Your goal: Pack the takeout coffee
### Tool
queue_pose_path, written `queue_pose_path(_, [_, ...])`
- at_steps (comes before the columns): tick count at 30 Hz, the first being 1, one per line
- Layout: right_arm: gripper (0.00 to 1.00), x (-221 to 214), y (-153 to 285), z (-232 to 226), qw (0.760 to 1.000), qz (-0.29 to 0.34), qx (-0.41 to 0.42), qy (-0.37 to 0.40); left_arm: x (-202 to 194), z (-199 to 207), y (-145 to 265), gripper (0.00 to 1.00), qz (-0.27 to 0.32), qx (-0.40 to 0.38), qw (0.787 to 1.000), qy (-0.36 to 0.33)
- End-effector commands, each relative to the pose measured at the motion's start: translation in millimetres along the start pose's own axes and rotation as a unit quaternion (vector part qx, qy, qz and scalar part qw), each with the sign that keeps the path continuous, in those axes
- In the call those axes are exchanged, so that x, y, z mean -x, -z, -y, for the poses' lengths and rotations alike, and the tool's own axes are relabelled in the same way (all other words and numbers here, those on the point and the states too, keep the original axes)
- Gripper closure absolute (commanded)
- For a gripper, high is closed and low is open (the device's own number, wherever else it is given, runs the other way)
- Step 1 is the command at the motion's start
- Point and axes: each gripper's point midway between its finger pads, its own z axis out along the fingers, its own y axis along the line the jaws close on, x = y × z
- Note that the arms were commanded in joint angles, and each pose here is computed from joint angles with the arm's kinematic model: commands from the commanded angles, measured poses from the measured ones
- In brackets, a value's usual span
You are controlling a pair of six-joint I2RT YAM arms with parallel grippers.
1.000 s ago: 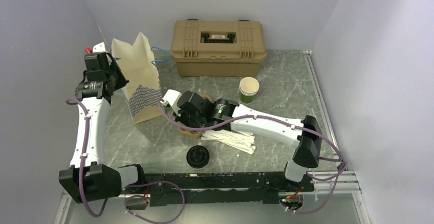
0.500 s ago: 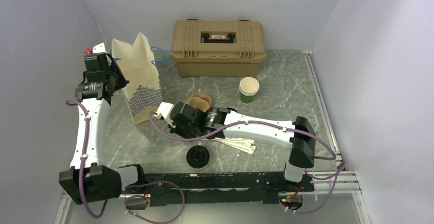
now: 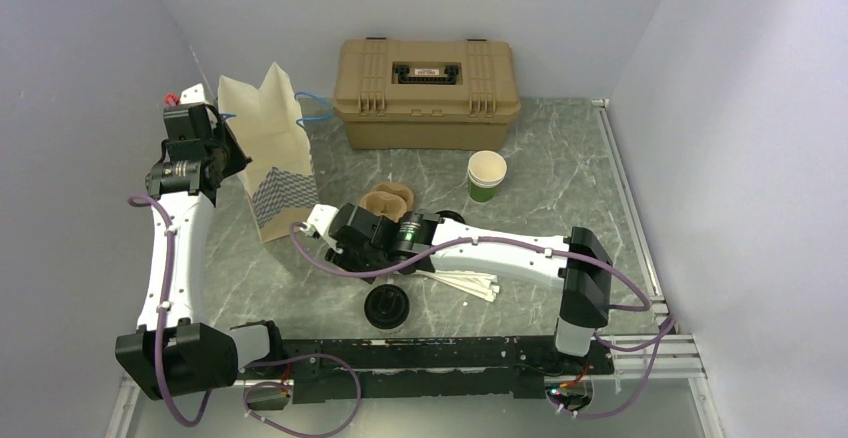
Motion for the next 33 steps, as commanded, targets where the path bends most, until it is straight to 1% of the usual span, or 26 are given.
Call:
queue_pose_path(1, [0.60, 11, 6, 3, 1.000, 0.018, -0.015, 0.000, 14, 7, 5, 1.00, 0.030, -0.020, 0.999, 0.005])
queue_pose_path(4, [0.59, 18, 14, 7, 0.999, 0.033, -0.022, -0.004, 14, 6, 5, 1.00, 0.029, -0.020, 0.999, 0.005])
queue_pose_path(8, [0.53, 30, 30, 17, 0.997, 0.065, -0.041, -0.006, 14, 7, 4, 1.00, 0.029, -0.021, 0.999, 0.005])
queue_pose_path(11, [0.47, 29, 34, 32, 0.996, 0.060, -0.062, 0.006, 14, 7, 4, 1.00, 0.029, -0.022, 0.999, 0.005])
queue_pose_path(14, [0.46, 25, 35, 53, 0.994, 0.051, -0.092, 0.012, 14, 7, 4, 1.00, 0.028, -0.023, 0.999, 0.006])
queue_pose_path(19, [0.41, 23, 33, 67, 0.995, 0.066, -0.078, 0.008, 14, 8, 3, 1.00, 0.027, -0.024, 0.999, 0.006])
queue_pose_path(25, [0.33, 16, 18, 82, 0.996, 0.075, -0.044, -0.010, 13, 7, 4, 1.00, 0.027, -0.023, 0.999, 0.006])
queue_pose_path(29, [0.32, 9, 5, 84, 0.998, 0.057, -0.037, -0.004, 13, 7, 3, 1.00, 0.026, -0.023, 0.999, 0.006])
queue_pose_path(33, [0.31, 7, -2, 85, 0.998, 0.056, -0.030, -0.008, 13, 7, 2, 1.00, 0.025, -0.022, 0.999, 0.006])
